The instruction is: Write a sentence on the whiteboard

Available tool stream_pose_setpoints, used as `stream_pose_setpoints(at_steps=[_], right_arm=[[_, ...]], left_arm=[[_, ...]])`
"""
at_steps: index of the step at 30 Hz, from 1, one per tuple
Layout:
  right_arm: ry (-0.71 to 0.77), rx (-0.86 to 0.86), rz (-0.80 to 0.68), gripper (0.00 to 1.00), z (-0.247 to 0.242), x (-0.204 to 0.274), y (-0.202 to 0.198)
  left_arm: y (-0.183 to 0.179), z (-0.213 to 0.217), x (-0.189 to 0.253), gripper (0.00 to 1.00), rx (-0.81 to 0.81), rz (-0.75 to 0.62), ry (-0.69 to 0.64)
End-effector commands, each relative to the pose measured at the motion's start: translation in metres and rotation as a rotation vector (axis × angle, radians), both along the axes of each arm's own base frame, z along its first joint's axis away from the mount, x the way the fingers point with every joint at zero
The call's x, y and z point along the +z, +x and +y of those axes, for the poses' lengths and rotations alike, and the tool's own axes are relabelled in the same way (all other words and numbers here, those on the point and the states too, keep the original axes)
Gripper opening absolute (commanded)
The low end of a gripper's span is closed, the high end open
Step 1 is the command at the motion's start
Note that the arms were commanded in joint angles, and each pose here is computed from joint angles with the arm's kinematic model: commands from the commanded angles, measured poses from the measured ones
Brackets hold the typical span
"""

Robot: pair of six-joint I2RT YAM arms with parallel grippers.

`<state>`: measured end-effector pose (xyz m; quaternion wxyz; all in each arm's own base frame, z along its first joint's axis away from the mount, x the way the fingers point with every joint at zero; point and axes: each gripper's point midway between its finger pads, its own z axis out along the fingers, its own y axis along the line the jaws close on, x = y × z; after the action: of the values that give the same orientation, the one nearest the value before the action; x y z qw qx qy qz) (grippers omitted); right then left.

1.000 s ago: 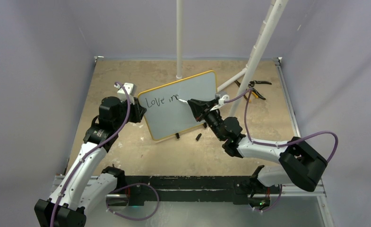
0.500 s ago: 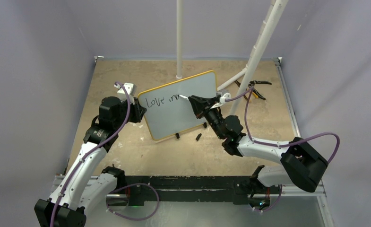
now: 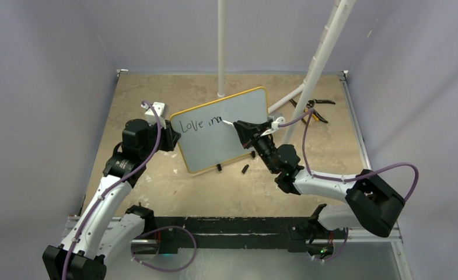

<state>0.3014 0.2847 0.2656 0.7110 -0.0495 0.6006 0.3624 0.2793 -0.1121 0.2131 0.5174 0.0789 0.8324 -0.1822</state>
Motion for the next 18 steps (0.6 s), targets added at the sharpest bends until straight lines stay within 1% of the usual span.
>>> stream_pose_setpoints(at_steps=[1,10,18], right_arm=[[0.023,-0.037,0.021,0.0,-0.012,-0.005,0.0],[0.028,-0.064,0.01,0.0,-0.016,0.004,0.002],[0.079,-0.045,-0.085,0.0,-0.019,0.045,-0.005]], left_arm=[[0.005,-0.002,0.005,0.11,-0.014,-0.036,0.001],[0.004,-0.001,0.006,0.11,-0.013,-0.037,0.001],[0.004,-0.002,0.005,0.11,-0.014,-0.037,0.001]])
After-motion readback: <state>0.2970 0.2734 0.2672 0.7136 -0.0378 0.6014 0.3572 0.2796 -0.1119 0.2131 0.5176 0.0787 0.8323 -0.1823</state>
